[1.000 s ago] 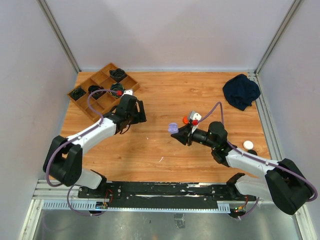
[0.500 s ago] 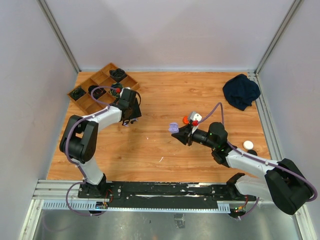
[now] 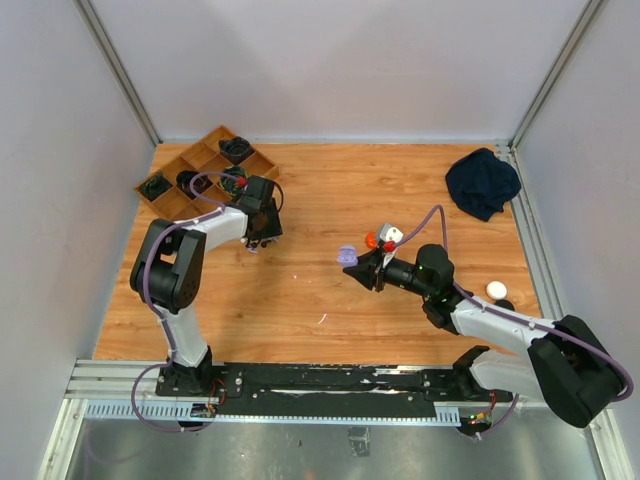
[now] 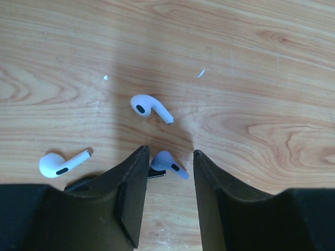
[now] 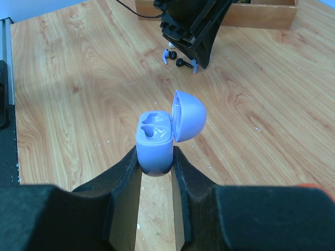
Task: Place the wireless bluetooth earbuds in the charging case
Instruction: Pick up the earbud from the center of the board.
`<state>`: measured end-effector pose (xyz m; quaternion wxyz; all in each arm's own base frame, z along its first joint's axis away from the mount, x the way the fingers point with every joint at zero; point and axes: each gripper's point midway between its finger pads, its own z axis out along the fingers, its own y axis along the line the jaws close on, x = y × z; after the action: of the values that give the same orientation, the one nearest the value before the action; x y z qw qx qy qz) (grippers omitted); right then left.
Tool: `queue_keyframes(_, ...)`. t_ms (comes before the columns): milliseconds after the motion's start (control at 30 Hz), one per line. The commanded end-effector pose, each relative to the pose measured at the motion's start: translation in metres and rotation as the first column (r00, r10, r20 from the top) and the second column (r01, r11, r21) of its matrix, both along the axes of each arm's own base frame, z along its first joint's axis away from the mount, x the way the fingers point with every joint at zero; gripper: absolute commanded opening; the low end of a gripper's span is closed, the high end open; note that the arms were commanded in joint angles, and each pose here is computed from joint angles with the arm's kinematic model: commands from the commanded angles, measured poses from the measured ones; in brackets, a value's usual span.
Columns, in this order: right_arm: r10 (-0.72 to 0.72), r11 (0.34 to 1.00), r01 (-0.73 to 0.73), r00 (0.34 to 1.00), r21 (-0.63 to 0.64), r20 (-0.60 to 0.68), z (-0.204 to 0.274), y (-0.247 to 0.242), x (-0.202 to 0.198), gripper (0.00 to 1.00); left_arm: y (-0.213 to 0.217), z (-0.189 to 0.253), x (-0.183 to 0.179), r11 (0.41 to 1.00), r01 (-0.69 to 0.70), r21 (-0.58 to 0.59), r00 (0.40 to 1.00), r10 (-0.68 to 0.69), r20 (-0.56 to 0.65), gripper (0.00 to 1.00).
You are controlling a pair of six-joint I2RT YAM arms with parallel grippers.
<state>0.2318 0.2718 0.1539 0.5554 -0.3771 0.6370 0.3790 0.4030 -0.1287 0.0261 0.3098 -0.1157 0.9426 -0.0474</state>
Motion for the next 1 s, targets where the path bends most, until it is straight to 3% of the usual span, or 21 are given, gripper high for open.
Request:
queue_keyframes(0, -0.039, 0.999, 0.039, 0.998, 0.006, 0.044, 0.006, -0.007, 0.01, 0.14, -0.009, 0.001, 0.005, 0.998, 0.055, -0.028, 0.998, -0.055, -0.017, 0.43)
queue_keyframes(433, -0.038, 0.999, 0.037, 0.998, 0.009, 0.048, 0.008, -0.007, 0.009, 0.14, -0.031, -0.002, -0.004, 0.983, 0.178, -0.041, 0.982, -0.18, -0.058, 0.45)
queue_keyframes(967, -0.033, 0.999, 0.032, 0.998, 0.018, 0.052, 0.012, -0.007, 0.008, 0.14, 0.001, -0.01, -0.013, 0.982, 0.099, 0.161, 0.991, -0.082, -0.109, 0.58)
